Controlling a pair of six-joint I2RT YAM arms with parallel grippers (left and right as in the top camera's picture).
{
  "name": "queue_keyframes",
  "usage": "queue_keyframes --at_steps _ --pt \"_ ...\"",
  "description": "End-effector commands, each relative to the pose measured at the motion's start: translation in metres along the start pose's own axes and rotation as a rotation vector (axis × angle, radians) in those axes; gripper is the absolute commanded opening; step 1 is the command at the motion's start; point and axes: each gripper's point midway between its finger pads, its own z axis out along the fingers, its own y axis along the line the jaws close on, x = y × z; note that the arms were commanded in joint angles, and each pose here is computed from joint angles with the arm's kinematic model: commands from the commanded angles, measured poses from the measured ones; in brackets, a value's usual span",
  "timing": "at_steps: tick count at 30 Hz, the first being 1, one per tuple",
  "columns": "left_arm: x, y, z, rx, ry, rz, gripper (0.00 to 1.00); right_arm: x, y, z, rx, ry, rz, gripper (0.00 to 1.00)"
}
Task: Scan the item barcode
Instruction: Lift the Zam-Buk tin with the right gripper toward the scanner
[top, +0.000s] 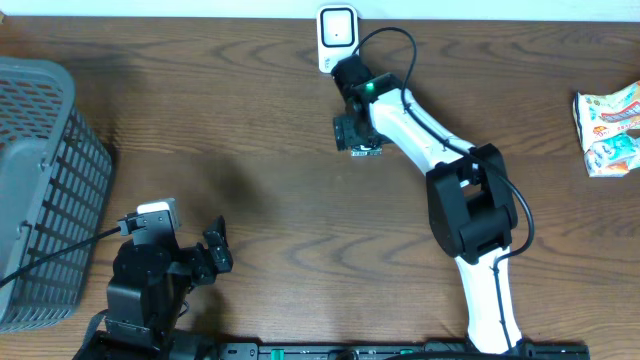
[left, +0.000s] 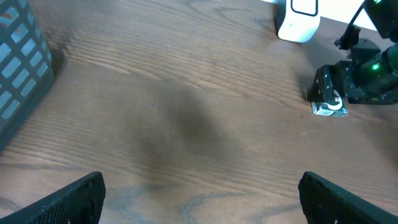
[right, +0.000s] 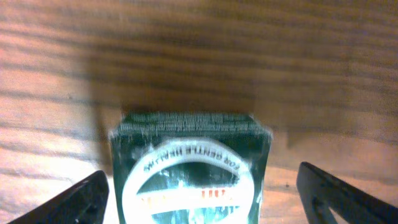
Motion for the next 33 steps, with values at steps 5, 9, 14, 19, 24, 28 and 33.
queue_keyframes --at_steps 5,9,14,19,24,28,33 --pt "-0.001 0.002 0.000 -0.011 -0.007 -0.006 0.98 -0.014 0.007 0.005 -0.165 -0.010 0.012 0.80" --pt "-0.001 0.002 0.000 -0.012 -0.007 -0.006 0.98 -0.011 0.009 0.005 -0.180 0.005 0.013 0.75" --pt "-0.001 0.002 0.000 -0.012 -0.007 -0.006 0.98 0.004 0.012 0.005 -0.167 0.057 -0.002 0.75" --pt "-0.001 0.002 0.000 -0.011 -0.007 -0.006 0.98 0.010 0.004 0.005 -0.111 0.077 0.047 0.74" --pt "-0.001 0.002 0.000 -0.011 -0.007 -0.006 0.98 0.010 -0.002 0.009 -0.076 0.077 0.097 0.73" --pt "-0.001 0.002 0.000 -0.011 -0.007 -0.006 0.98 0.015 -0.002 0.014 -0.068 0.096 0.132 0.71" --pt "-0.001 0.002 0.000 -0.011 -0.007 -0.006 0.98 0.017 0.002 0.016 -0.070 0.103 0.138 0.72"
